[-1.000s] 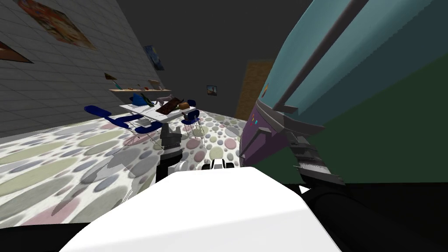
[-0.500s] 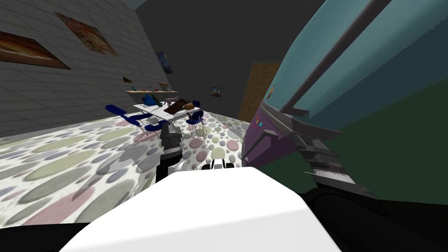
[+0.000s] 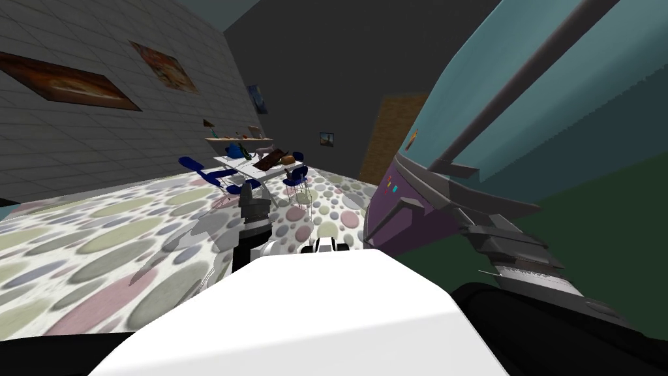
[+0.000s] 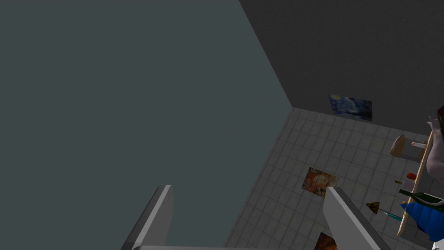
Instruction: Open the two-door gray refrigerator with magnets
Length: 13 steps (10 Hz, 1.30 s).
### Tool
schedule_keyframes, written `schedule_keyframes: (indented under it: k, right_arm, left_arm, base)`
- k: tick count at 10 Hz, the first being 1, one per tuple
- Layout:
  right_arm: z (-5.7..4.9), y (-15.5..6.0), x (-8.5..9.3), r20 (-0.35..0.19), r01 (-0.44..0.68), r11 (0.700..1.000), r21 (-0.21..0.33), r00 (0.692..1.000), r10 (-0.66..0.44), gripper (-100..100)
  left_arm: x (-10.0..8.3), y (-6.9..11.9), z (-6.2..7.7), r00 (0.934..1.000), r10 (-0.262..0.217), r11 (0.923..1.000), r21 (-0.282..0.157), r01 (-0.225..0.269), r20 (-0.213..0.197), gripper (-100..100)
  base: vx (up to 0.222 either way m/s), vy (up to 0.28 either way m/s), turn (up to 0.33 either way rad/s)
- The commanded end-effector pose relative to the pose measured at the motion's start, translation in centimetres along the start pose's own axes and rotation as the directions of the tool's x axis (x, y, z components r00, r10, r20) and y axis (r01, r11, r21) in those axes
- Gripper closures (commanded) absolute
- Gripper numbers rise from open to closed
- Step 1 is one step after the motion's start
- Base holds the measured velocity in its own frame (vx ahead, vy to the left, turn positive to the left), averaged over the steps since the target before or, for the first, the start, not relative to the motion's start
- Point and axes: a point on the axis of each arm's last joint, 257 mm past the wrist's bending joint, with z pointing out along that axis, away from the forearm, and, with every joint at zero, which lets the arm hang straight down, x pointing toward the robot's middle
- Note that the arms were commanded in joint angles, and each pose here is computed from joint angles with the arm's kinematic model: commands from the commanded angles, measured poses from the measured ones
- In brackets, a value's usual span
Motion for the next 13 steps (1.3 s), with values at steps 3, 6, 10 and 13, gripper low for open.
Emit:
schedule_keyframes:
  k: [3, 6, 10, 13]
  right_arm:
    - [-1.1, -2.7, -1.6, -0.056, 0.273, 0.962, 0.022, 0.961, -0.271, -100]
    - [-1.6, -3.9, -2.4, -0.083, 0.395, 0.918, 0.025, 0.916, -0.392, -100]
    - [-2.1, -4.8, -3.0, -0.111, 0.489, 0.872, 0.020, 0.868, -0.484, -100]
    - [-2.6, -5.6, -3.6, -0.137, 0.574, 0.818, 0.010, 0.812, -0.568, -100]
  left_arm:
    - [0.0, 0.0, 0.0, 1.0000, 0.000, 1.0000, 0.000, 0.000, 0.000, 0]
    - [0.0, 0.0, 0.0, 1.0000, 0.000, 1.0000, 0.000, 0.000, 0.000, 0]
    - [0.0, 0.0, 0.0, 1.0000, 0.000, 1.0000, 0.000, 0.000, 0.000, 0]
    - [0.0, 0.0, 0.0, 1.0000, 0.000, 1.0000, 0.000, 0.000, 0.000, 0]
  base:
    - [0.038, 0.005, 0.069]
    - [0.036, 0.025, 0.061]
    - [0.027, 0.016, 0.018]
    - [0.022, -0.017, 0.027]
